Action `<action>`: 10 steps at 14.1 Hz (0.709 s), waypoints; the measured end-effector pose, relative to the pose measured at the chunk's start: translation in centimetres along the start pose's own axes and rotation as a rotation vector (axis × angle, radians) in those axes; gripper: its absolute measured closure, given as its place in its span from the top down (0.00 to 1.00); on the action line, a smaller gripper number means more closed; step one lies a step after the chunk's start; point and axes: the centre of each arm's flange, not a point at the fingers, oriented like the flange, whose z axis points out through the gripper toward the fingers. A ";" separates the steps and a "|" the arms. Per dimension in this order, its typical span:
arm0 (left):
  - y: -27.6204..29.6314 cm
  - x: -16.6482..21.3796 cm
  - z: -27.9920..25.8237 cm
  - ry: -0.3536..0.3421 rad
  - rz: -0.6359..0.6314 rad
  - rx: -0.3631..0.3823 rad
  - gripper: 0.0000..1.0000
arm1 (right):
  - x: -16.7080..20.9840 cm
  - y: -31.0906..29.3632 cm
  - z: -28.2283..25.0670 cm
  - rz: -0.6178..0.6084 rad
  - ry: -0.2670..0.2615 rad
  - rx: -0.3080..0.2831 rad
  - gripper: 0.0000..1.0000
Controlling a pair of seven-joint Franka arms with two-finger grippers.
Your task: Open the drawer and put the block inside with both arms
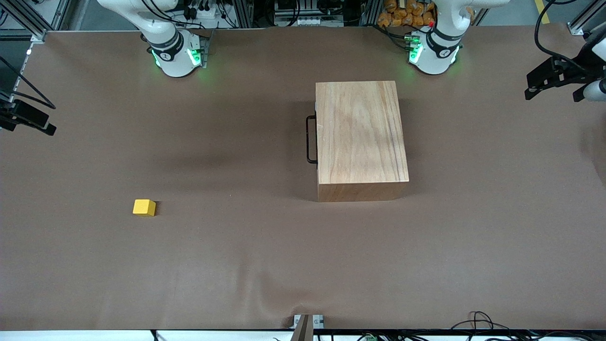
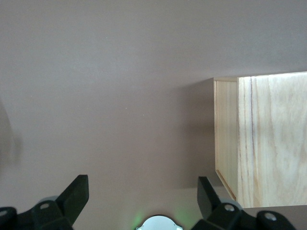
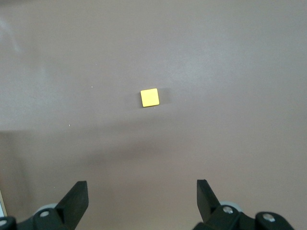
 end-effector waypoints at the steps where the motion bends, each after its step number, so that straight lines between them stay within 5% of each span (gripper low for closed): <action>1: 0.0 0.0 0.0 0.000 0.000 0.001 1.00 | 0.0 0.0 0.0 0.000 0.000 0.000 1.00; 10: 0.0 0.1 0.0 -0.003 0.000 0.004 1.00 | -0.2 -0.1 0.2 -0.002 -0.018 0.000 1.00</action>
